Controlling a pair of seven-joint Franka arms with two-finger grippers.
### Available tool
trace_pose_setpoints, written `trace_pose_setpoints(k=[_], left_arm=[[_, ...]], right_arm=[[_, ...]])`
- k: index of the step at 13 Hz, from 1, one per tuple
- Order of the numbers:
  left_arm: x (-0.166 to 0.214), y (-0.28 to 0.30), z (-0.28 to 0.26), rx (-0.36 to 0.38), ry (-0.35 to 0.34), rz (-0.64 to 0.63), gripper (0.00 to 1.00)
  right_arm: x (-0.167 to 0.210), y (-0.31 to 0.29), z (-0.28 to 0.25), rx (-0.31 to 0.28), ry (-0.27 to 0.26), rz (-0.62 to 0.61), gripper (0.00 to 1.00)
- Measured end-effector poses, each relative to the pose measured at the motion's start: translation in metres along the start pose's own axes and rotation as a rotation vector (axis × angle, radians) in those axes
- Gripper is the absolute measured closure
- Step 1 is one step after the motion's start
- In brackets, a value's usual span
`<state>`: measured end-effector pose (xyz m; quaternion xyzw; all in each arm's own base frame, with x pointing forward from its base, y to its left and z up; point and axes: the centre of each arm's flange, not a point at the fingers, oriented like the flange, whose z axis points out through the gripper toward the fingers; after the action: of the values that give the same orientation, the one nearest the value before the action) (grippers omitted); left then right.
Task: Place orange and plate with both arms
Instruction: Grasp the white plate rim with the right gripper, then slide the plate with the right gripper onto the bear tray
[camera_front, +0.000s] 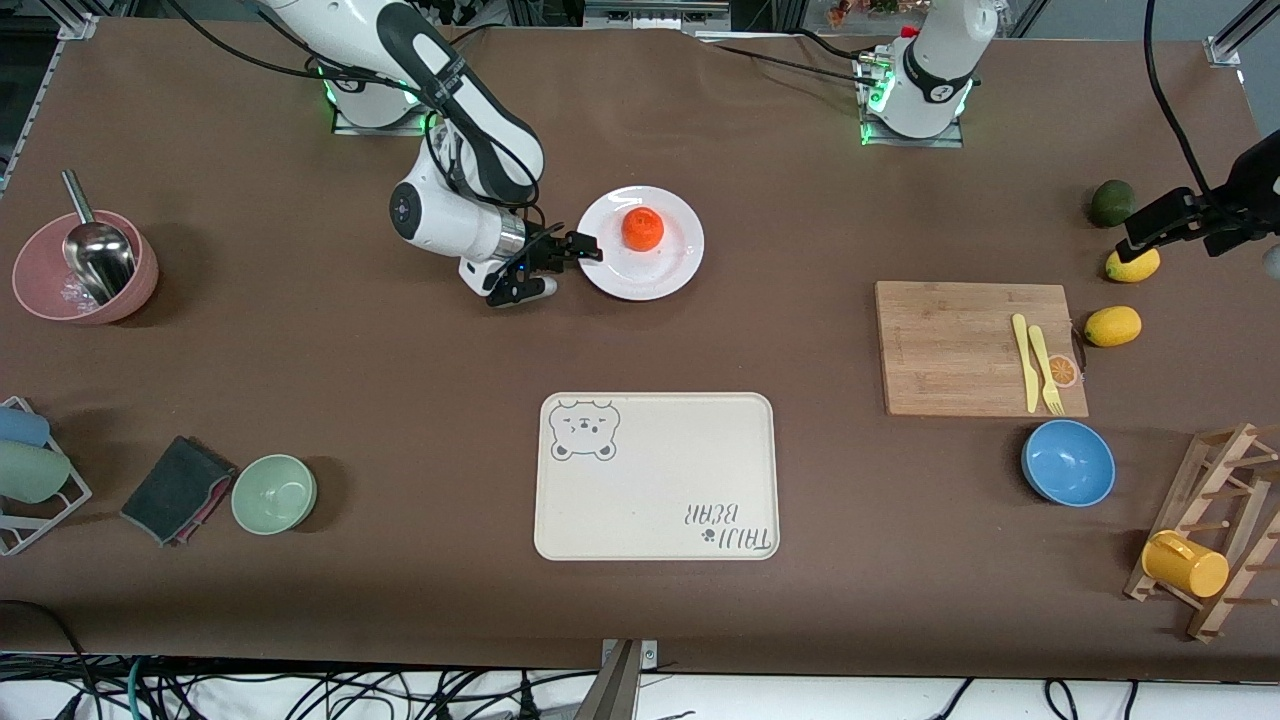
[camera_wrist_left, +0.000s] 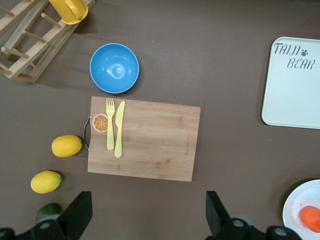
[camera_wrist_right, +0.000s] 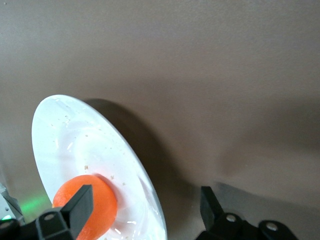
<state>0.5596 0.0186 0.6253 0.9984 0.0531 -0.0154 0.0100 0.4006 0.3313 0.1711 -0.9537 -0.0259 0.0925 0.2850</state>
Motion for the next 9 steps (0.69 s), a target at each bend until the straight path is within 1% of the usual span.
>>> trace_pose_setpoints(k=[2,3,4,6,7,8,9], left_arm=[[0.0006,-0.0037,-0.0002,0.0,0.001,-0.007,0.0],[0.0009,-0.0058,-0.0002,0.0,0.001,-0.01,0.0],[0.0011,-0.0062,0.0,0.0,0.0,-0.011,0.0],[0.0012,-0.0032,0.0005,0.0,-0.001,-0.006,0.0],[0.0012,-0.0015,0.0007,0.0,-0.001,-0.003,0.0],[0.0013,-0.001,0.001,0.0,-0.002,-0.002,0.0],[0.0012,-0.0013,0.0017,0.0,-0.006,-0.002,0.0]], right_arm=[[-0.004,-0.0058,0.0041,-0.007,0.003,-0.022,0.21],[-0.0049,-0.007,0.0049,-0.009,0.004,-0.042,0.21],[-0.0049,-0.007,0.0049,-0.009,0.005,-0.06,0.31],[-0.0044,-0.0064,0.0046,-0.009,0.007,-0.078,0.57],[-0.0041,-0.006,0.0044,-0.01,0.007,-0.081,0.67],[-0.004,-0.0058,0.0044,-0.01,0.008,-0.083,0.8],[-0.0041,-0.0065,0.0044,-0.008,0.007,-0.087,0.9]])
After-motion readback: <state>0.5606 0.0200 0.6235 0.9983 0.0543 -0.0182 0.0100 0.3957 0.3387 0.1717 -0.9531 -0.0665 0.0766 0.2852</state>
